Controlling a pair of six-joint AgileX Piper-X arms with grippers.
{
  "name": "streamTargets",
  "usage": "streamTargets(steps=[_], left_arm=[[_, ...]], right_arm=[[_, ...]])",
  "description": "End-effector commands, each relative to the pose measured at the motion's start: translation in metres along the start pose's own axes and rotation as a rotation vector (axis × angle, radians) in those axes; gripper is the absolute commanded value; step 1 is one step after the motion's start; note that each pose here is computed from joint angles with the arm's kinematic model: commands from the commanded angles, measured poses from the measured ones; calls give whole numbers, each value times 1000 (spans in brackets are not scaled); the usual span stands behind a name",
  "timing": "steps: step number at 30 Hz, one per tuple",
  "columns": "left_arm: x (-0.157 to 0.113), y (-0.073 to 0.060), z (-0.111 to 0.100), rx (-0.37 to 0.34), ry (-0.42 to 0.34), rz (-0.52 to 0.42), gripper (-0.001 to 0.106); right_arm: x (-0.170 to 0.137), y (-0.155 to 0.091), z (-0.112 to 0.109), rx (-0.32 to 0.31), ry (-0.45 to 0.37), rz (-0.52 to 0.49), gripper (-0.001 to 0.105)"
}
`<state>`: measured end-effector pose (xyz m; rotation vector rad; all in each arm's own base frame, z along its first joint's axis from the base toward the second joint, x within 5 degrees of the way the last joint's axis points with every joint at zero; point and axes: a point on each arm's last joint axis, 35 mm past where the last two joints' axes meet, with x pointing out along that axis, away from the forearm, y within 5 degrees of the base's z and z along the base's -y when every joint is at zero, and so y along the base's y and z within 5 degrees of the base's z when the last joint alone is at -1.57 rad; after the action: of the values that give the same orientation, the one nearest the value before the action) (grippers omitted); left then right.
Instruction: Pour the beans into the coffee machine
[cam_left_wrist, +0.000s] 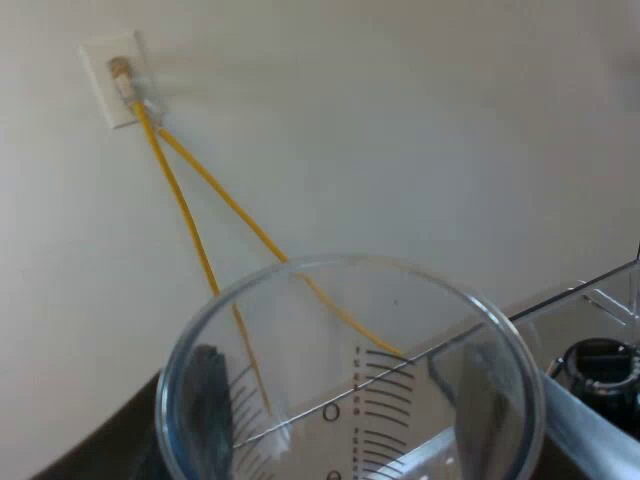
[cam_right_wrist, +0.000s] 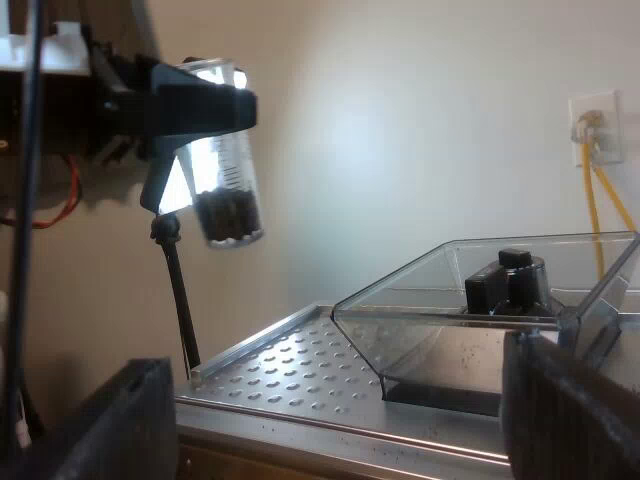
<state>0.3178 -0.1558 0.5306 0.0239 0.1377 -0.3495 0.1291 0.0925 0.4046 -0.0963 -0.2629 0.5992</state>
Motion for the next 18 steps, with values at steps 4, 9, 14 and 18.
streamTargets(steps=[4, 9, 14, 18], left_arm=[[20, -18, 2, 63, 4, 50, 32], [43, -22, -8, 184, 74, 103, 32], [59, -26, -15, 314, 97, 102, 32], [63, -32, -18, 427, 102, 126, 32]], right_arm=[[-2, 0, 5, -8, -20, -1, 69], [-2, 0, 5, -8, -20, -1, 69], [-2, 0, 5, -8, -19, 0, 69], [-2, 0, 5, -8, -19, 0, 69]])
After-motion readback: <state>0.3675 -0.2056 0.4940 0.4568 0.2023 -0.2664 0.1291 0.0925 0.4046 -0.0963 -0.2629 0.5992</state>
